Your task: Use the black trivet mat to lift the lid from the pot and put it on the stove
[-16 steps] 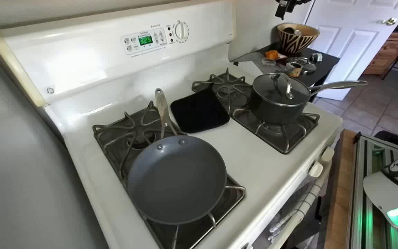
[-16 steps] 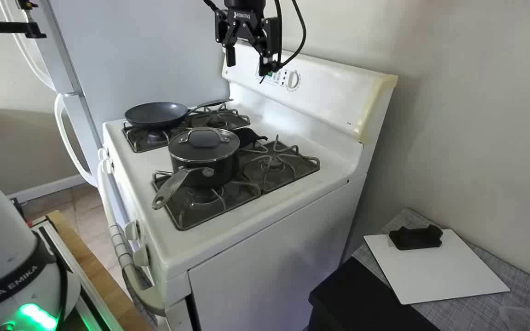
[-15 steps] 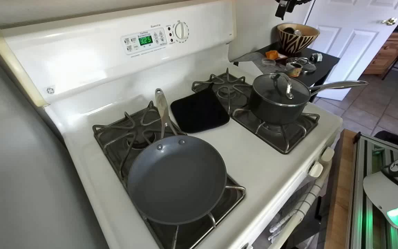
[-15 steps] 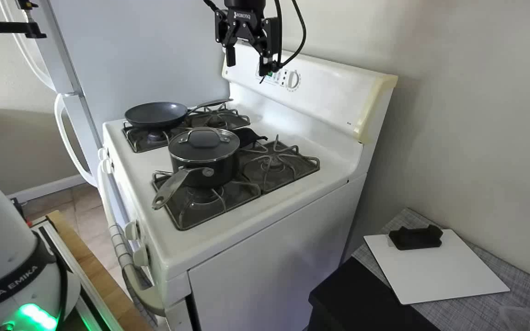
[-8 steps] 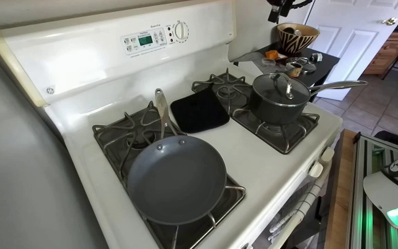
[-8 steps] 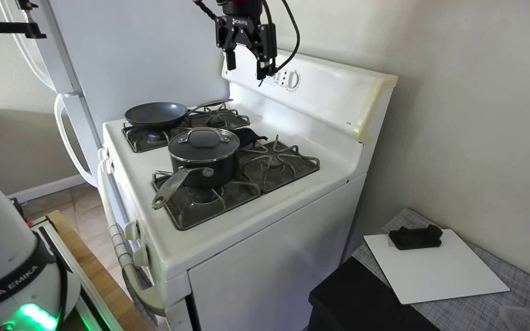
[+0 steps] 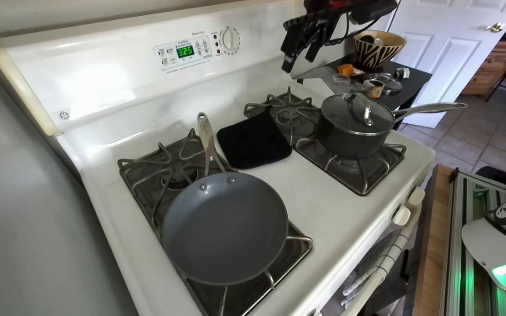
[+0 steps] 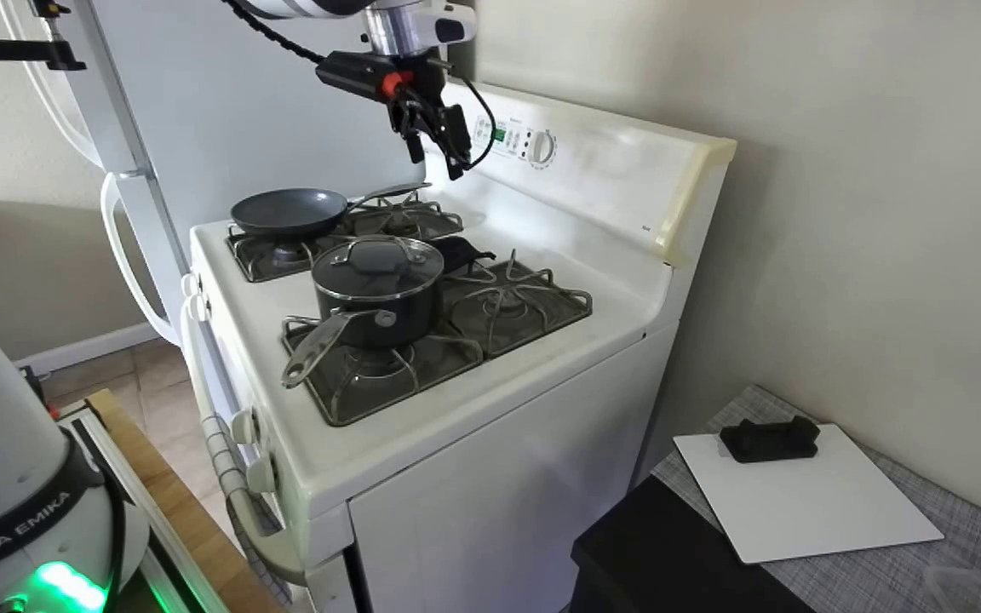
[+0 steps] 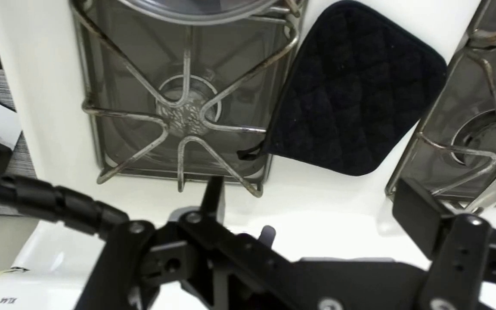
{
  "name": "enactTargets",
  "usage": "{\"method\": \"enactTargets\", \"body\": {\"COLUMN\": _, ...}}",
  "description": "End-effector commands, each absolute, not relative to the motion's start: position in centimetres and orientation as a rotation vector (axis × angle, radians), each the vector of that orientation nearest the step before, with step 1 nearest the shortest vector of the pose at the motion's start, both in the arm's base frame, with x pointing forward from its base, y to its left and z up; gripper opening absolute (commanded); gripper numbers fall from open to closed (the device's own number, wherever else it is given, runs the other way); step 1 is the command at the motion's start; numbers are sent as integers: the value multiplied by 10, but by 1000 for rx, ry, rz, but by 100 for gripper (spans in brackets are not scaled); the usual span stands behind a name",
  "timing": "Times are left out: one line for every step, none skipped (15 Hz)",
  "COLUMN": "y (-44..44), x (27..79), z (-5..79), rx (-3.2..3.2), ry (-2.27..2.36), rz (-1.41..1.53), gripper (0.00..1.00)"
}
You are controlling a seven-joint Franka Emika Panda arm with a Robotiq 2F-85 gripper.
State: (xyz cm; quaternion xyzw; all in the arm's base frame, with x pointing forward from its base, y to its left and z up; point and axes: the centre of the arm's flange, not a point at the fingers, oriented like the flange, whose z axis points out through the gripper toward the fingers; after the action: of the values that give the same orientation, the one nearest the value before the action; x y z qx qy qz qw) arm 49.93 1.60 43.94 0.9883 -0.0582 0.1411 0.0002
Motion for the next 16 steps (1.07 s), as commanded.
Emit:
{"method": "enactTargets", "body": {"y": 46, "x": 524, "z": 394, "rx": 3082, "ry": -210, "rz": 452, "gripper": 100}}
{"method": "enactTargets", "body": {"y": 51, "x": 527, "z": 381, "rx": 3076, "ry": -200, "rz": 448, "gripper": 100}}
{"method": "enactTargets", "body": {"y": 55, "x": 533, "z": 367, "rx": 3073, "ry": -200, "rz": 443, "gripper": 100}}
{"method": "enactTargets", "body": {"y": 57, "x": 537, "z": 355, "rx": 3074, "ry": -204, "rz": 432, "gripper": 100}}
{"method": "enactTargets", "body": {"y": 59, "x": 540, "z": 344, "rx": 3073, "ry": -209, "rz": 417, "gripper": 100}}
{"method": "enactTargets", "body": {"y": 60, "x": 544, "z": 331, "rx": 3075, "ry": -218, "rz": 408, "gripper": 100}}
{"method": "enactTargets", "body": {"y": 61, "x": 547, "z": 321, "rx": 3074, "ry": -222, "rz": 389, "gripper": 100}}
{"method": "enactTargets", "body": {"y": 62, "x": 550, "z": 313, "rx": 3085, "ry": -229, "rz": 364, "gripper": 100}}
{"method": "enactTargets", "body": {"y": 56, "x": 534, "z": 331, "rx": 3088, "ry": -203, "rz": 373, "gripper": 100}}
{"method": "enactTargets", "body": {"y": 57, "x": 537, "z": 322, "rx": 3091, "ry": -206, "rz": 354, "gripper": 100}}
{"method": "enactTargets", "body": {"y": 57, "x": 540, "z": 317, "rx": 3092, "ry": -207, "rz": 342, "gripper": 100}}
{"method": "enactTargets", "body": {"y": 57, "x": 542, "z": 314, "rx": 3093, "ry": -208, "rz": 338, "gripper": 100}}
{"method": "enactTargets", "body": {"y": 57, "x": 543, "z": 314, "rx": 3093, "ry": -209, "rz": 340, "gripper": 100}}
{"method": "enactTargets", "body": {"y": 57, "x": 544, "z": 315, "rx": 3093, "ry": -210, "rz": 344, "gripper": 100}}
{"method": "enactTargets", "body": {"y": 57, "x": 545, "z": 316, "rx": 3093, "ry": -210, "rz": 347, "gripper": 100}}
{"method": "enactTargets", "body": {"y": 60, "x": 548, "z": 312, "rx": 3095, "ry": -212, "rz": 351, "gripper": 100}}
